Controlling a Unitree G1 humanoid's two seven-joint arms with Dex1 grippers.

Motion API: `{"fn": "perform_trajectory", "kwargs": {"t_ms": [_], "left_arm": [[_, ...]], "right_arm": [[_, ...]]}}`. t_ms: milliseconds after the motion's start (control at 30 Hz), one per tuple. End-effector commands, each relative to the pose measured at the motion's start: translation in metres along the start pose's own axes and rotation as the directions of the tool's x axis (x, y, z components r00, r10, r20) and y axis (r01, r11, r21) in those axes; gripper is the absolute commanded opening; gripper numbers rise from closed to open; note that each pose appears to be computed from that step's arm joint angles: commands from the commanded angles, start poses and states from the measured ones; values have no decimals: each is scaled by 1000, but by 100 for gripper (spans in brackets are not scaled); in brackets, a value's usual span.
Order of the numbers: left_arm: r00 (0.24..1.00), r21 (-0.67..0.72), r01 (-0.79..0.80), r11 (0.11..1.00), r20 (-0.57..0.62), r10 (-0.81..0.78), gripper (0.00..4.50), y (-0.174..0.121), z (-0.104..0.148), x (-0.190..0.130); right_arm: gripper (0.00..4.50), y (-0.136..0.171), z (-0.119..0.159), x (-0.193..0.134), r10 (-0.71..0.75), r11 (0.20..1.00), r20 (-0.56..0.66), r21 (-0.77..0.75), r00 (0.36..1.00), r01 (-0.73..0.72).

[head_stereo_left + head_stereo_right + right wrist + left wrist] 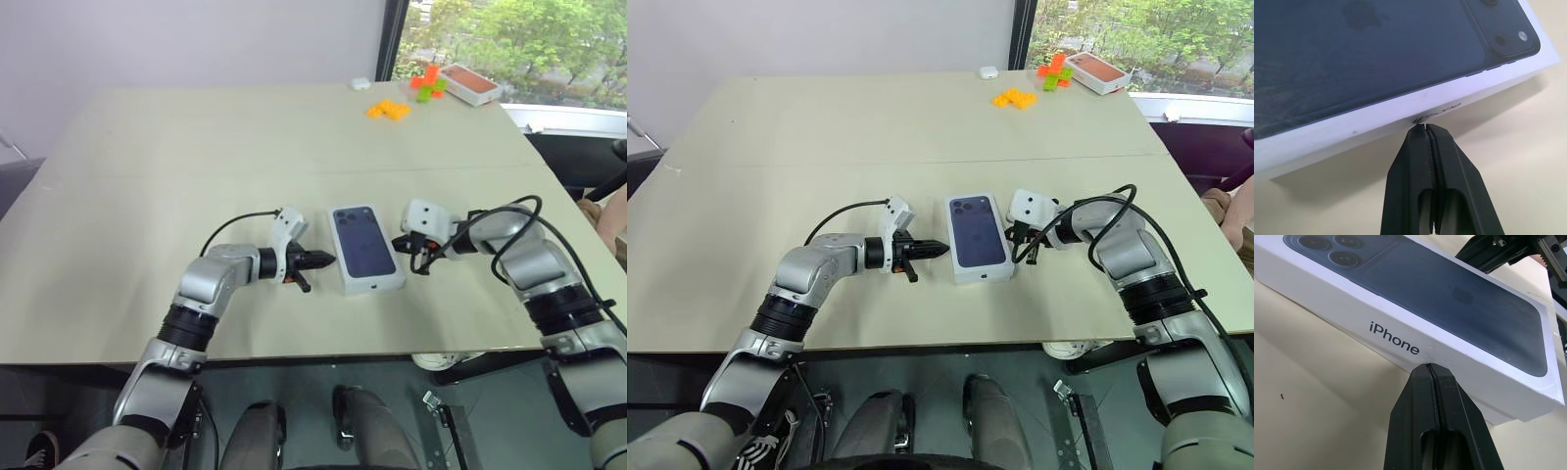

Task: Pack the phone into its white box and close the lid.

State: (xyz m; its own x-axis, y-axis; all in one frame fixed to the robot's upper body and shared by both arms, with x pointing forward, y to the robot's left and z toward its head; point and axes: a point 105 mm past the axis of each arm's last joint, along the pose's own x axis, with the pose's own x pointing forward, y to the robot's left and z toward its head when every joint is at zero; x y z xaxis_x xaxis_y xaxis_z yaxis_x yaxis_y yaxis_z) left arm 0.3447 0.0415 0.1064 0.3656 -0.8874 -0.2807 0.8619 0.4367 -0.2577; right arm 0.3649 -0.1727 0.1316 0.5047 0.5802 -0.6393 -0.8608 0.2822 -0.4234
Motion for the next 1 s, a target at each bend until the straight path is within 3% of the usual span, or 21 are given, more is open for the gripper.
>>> {"fn": "perform_trajectory", "kwargs": {"t_ms": [33,200,367,533,667,733,800,1000], "left_arm": [[999,37,-6,999,33,5,0,-1,9,-2],[999,43,-3,999,45,1,0,-2,13,-3],[999,51,-1,999,37,-1,0,-3,12,-3],[997,59,-38,998,66,34,0,4,20,-16],[991,88,-80,993,119,69,0,8,36,-23],[977,115,-145,983,171,124,0,17,50,-26],[959,129,-208,970,223,176,0,27,63,-26],[953,110,-186,976,262,152,0,21,71,-5]], "right_arm": [[5,0,2,-4,-4,997,-16,-71,1000,3],[5,7,-10,-10,46,994,-77,-100,996,-53],[5,12,-6,-12,82,990,-57,-112,995,-88],[5,-1,-3,-21,32,990,-58,-134,998,-39],[5,-26,12,-32,-57,994,13,-97,998,58],[5,-64,37,-43,-226,974,154,67,962,218],[5,-83,51,-47,-319,946,213,124,924,298],[5,-48,56,-23,-156,981,266,155,951,118]]}}
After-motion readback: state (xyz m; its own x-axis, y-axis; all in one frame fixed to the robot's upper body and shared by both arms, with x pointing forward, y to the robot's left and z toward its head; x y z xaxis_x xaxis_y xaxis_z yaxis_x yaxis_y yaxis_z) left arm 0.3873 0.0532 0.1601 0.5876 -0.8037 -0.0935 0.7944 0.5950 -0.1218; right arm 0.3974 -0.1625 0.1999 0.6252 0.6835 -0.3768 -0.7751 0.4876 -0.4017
